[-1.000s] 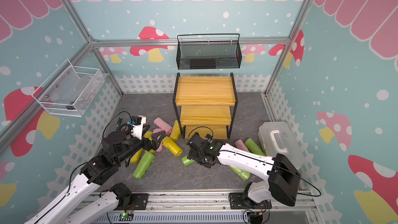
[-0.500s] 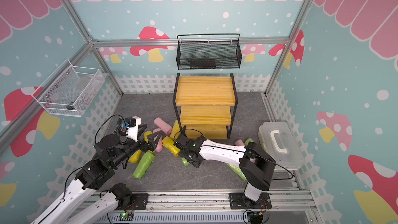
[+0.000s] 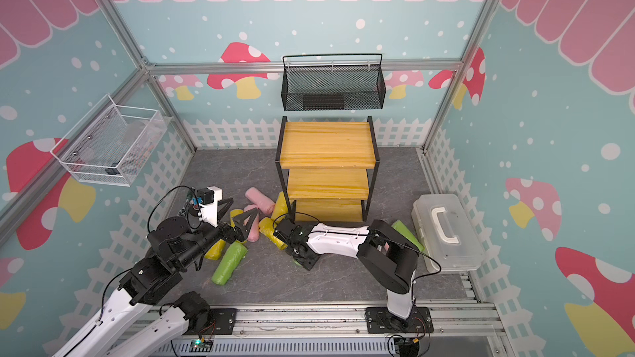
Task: Sort the rolls of trash bags by color and place them on the shelf
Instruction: Pick up the roll of trash bags from the center of the board.
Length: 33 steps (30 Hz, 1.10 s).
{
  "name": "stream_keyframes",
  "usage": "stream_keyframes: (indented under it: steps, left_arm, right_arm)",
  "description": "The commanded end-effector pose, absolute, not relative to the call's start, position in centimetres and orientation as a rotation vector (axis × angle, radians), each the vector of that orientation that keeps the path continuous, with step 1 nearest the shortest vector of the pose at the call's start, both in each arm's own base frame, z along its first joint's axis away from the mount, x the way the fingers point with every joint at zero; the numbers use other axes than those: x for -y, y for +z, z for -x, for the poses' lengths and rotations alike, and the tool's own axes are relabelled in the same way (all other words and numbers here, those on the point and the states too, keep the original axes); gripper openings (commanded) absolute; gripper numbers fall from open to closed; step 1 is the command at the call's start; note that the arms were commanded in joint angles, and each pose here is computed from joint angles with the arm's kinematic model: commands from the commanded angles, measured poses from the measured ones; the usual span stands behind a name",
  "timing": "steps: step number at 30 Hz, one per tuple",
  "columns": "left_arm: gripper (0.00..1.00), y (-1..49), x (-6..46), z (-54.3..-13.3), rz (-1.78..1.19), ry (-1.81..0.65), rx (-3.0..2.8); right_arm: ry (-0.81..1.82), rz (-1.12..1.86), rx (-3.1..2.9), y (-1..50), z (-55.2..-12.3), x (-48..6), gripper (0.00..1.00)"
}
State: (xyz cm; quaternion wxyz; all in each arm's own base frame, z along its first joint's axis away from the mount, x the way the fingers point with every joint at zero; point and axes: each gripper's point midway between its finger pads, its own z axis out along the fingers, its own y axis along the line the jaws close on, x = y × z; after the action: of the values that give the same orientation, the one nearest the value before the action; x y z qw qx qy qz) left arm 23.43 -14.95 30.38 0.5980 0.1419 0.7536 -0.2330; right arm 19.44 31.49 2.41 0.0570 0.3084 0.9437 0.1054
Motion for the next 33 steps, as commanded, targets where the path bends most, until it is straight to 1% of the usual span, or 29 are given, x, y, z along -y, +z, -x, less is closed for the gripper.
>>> stream_keyframes:
  steps: [1, 3, 6, 7, 9, 14, 17, 19, 21, 23, 24, 27, 30, 33]
  left_arm:
    - [0.99, 30.4, 14.9, -23.4, -0.331, -0.536, -1.736]
    - [0.99, 30.4, 14.9, -23.2, -0.333, -0.540, -1.739]
    - [0.99, 30.4, 15.0, -23.1, -0.335, -0.551, -1.738]
    - [0.99, 30.4, 14.9, -23.1, -0.333, -0.552, -1.737]
    - [0.99, 30.4, 15.0, -23.1, -0.335, -0.553, -1.739]
    - [0.99, 30.2, 15.2, -22.8, -0.340, -0.579, -1.762]
    - [0.99, 30.2, 15.9, -21.9, -0.349, -0.653, -1.817]
    - [0.99, 30.3, 17.1, -21.1, -0.379, -0.755, -1.857]
    - [0.99, 30.8, 19.4, -19.8, -0.452, -0.922, -1.873]
    - [0.99, 31.7, 21.5, -18.2, -0.543, -1.097, -1.835]
    - [0.98, 32.3, 22.3, -17.5, -0.580, -1.175, -1.803]
    - [0.97, 33.5, 23.7, -15.6, -0.661, -1.290, -1.721]
    - [0.96, 34.4, 24.5, -14.2, -0.718, -1.343, -1.682]
    - [0.96, 35.1, 25.2, -13.6, -0.741, -1.381, -1.679]
  right_arm:
    - [0.237, -0.963, -2.884, 0.7, -18.1, -30.0, 0.55]
    - [0.219, -0.962, -2.883, 0.3, -17.6, -28.9, 0.49]
    - [0.183, -0.892, -2.884, 0.6, -17.2, -27.6, 0.45]
    - [0.160, -0.868, -2.885, 0.7, -17.1, -27.1, 0.41]
    - [0.146, -0.795, -2.884, 1.4, -17.2, -26.4, 0.28]
    - [0.118, -0.496, -2.892, 5.1, -16.9, -24.3, 0.00]
    - [0.203, -0.240, -2.857, 8.6, -16.5, -23.2, 0.00]
    - [0.287, -0.053, -2.830, 10.2, -15.8, -22.5, 0.00]
    - [0.479, 0.228, -2.748, 12.2, -14.7, -23.1, 0.00]
    - [0.672, 0.429, -2.670, 14.1, -12.8, -23.5, 0.00]
    - [0.741, 0.497, -2.629, 15.1, -11.9, -23.2, 0.00]
    - [0.843, 0.616, -2.538, 17.7, -9.9, -21.6, 0.00]
    - [0.987, 0.733, -2.399, 22.3, -8.6, -22.1, 0.00]
    - [1.077, 0.852, -2.279, 26.7, -7.9, -23.3, 0.00]
